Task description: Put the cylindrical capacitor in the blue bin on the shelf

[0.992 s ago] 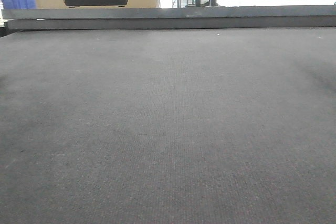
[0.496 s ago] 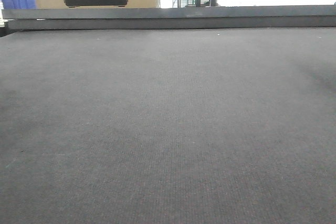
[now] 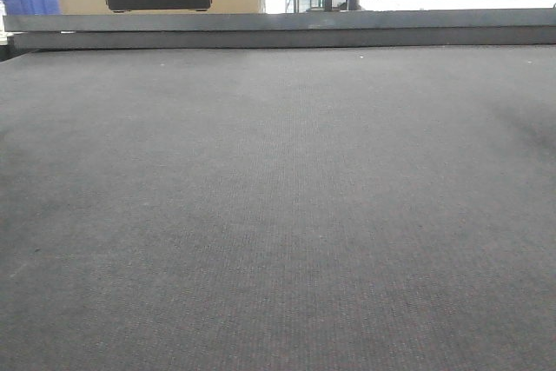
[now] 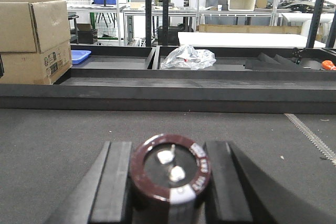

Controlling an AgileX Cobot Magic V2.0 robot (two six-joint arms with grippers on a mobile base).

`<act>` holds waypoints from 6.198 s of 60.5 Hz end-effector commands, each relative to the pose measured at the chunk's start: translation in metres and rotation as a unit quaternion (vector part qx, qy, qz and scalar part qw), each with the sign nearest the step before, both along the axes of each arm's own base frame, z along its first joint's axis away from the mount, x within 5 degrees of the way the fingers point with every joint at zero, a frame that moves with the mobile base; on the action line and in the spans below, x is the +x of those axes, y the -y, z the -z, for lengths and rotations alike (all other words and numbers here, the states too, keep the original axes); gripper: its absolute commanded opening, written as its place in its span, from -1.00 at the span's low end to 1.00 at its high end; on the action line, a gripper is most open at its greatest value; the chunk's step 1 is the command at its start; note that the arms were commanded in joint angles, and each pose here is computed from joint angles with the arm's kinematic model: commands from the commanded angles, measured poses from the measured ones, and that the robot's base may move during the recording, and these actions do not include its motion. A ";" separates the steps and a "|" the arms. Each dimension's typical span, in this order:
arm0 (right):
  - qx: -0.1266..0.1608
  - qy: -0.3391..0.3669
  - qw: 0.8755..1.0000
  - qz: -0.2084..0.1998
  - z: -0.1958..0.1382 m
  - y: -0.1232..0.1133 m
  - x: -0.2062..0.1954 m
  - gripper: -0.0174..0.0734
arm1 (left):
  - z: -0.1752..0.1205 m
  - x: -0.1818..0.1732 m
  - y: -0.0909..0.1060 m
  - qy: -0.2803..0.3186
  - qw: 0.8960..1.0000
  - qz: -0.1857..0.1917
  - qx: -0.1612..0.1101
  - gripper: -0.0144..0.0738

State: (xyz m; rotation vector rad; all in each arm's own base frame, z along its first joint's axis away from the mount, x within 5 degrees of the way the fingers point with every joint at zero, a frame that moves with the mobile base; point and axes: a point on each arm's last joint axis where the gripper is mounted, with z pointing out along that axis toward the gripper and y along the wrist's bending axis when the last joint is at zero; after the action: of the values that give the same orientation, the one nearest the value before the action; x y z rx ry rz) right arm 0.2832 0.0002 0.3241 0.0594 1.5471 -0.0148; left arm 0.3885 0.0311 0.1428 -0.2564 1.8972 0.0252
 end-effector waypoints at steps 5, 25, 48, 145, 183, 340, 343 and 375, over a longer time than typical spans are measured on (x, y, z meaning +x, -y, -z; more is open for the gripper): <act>-0.001 0.017 1.000 0.005 -0.005 0.002 -0.003 -0.82 | -0.002 0.001 -0.001 0.001 1.000 0.000 0.000 -0.68; 0.006 -0.074 0.997 -0.018 -0.011 -0.002 -0.005 -0.82 | -0.076 -0.024 0.017 -0.024 0.998 0.054 0.012 -0.92; 0.011 -0.212 0.976 -0.055 -0.031 -0.009 -0.015 -0.82 | -0.179 -0.100 0.068 -0.013 0.980 0.171 0.097 -0.92; -0.028 -0.112 0.991 -0.066 -0.080 -0.007 -0.182 -0.82 | -0.256 -0.225 0.051 -0.066 0.981 0.158 0.093 -0.92; -0.028 -0.112 0.991 -0.066 -0.080 -0.007 -0.182 -0.82 | -0.250 -0.223 0.052 -0.069 0.980 0.159 0.094 -0.92; -0.029 -0.112 0.990 -0.075 -0.080 -0.009 -0.182 -0.82 | -0.250 -0.223 0.052 -0.069 0.980 0.159 0.094 -0.92; -0.029 -0.112 0.990 -0.075 -0.080 -0.009 -0.182 -0.82 | -0.250 -0.223 0.052 -0.069 0.980 0.159 0.094 -0.92; -0.029 -0.112 0.990 -0.075 -0.080 -0.009 -0.182 -0.82 | -0.250 -0.223 0.052 -0.069 0.980 0.159 0.094 -0.92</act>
State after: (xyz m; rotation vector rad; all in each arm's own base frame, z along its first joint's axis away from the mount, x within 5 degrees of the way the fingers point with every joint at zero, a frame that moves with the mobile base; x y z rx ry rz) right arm 0.1028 0.0097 0.3975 -0.1042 1.8180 0.0665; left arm 0.1662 -0.0196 0.3895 0.1810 2.0670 0.0177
